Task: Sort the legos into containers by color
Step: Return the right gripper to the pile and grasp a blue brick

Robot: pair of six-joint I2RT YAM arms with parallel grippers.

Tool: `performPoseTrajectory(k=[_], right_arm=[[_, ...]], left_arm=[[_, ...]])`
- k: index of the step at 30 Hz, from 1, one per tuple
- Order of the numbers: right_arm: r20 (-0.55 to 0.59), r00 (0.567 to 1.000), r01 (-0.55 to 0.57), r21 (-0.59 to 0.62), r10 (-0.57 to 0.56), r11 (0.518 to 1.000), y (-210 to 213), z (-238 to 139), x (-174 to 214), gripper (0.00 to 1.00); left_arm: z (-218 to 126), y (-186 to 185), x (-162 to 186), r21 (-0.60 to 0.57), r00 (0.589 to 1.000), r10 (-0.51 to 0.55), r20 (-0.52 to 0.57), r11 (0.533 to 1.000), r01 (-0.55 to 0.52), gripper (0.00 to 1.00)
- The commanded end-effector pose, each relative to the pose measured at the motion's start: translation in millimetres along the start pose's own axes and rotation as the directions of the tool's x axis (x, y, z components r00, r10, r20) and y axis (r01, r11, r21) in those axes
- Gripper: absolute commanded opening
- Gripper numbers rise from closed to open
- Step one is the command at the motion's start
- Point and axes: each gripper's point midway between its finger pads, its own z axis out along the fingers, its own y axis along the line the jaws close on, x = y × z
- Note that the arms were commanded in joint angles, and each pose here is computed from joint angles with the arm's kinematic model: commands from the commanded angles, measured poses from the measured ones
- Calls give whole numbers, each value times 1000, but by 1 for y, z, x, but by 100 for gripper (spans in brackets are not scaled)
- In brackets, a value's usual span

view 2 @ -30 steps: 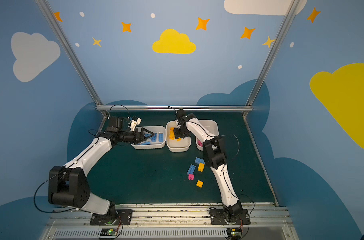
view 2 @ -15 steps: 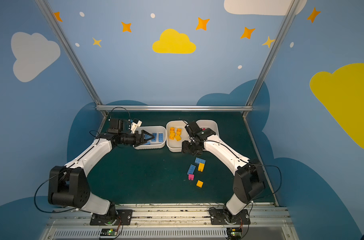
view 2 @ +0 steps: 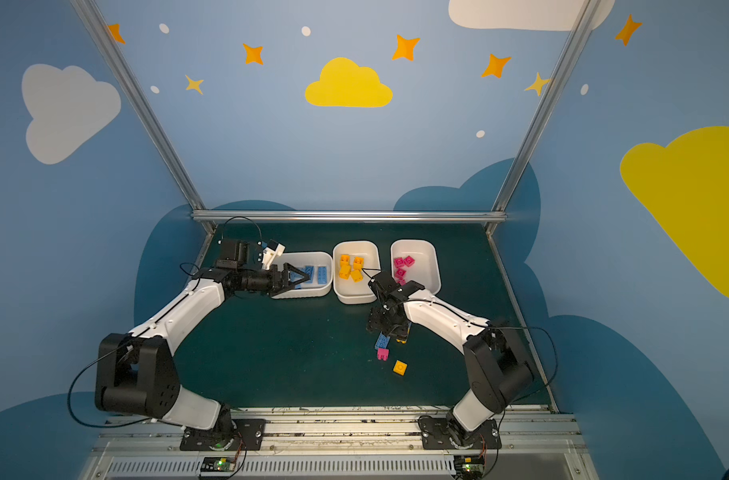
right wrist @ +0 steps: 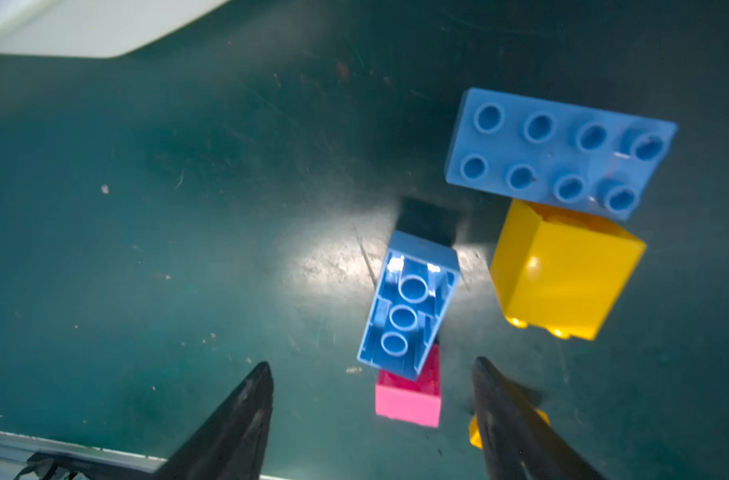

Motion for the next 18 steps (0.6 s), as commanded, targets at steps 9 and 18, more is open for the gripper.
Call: performPoseTrajectory(k=[9, 18], right_arm=[[-41, 999, 12, 110, -7, 994, -13, 36, 6, 63], [-39, 993, 113, 146, -109, 983, -12, 33, 6, 29]], left_arm=[[-4, 0, 12, -17, 999, 27, -25, 999, -27, 99], [-3, 2, 15, -23, 999, 21, -30, 999, -22, 100]])
